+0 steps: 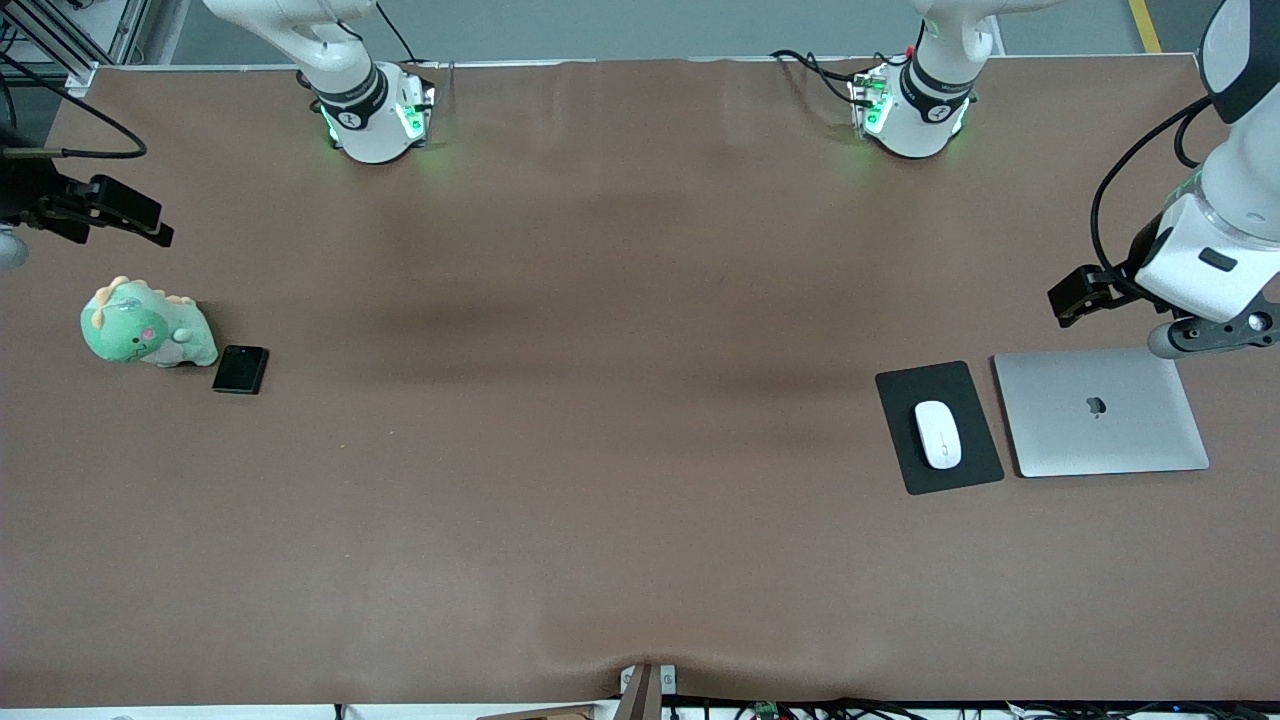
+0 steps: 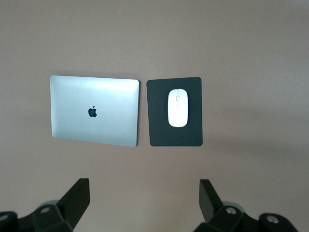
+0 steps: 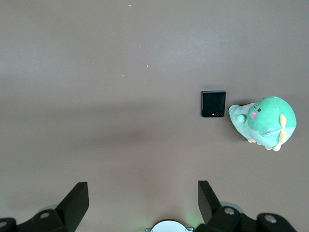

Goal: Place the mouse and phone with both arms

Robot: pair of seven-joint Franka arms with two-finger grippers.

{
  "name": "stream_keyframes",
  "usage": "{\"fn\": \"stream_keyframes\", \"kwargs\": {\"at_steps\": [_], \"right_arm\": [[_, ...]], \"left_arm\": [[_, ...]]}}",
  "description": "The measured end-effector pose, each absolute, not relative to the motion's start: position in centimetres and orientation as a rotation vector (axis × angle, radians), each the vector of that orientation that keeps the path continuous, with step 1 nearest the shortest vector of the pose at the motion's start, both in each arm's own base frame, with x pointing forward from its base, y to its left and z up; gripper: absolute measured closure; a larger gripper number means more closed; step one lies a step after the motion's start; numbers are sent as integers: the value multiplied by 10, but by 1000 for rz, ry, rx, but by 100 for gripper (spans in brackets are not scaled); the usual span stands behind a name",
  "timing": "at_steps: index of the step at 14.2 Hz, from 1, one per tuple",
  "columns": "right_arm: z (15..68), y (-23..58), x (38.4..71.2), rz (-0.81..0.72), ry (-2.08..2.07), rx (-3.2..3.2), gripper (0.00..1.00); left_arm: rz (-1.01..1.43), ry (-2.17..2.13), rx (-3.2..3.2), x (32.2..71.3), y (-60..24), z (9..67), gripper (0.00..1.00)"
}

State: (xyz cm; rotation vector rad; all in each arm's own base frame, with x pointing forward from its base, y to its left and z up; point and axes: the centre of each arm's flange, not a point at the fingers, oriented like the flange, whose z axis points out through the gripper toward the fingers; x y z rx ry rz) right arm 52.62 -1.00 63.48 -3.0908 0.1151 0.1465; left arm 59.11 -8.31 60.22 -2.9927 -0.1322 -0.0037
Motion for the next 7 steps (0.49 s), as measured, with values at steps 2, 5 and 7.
{"fn": "stream_keyframes", "kwargs": {"at_steps": [2, 5, 7], "right_arm": [[635, -9, 526, 147, 113, -3090, 0], [635, -7, 526, 147, 107, -3089, 0], [635, -6, 526, 147, 103, -3089, 0]], "left_arm": [[8, -128, -2994, 593, -84, 597, 0], [12, -134, -2993, 594, -82, 596, 0], [10, -138, -2993, 594, -80, 597, 0]]}}
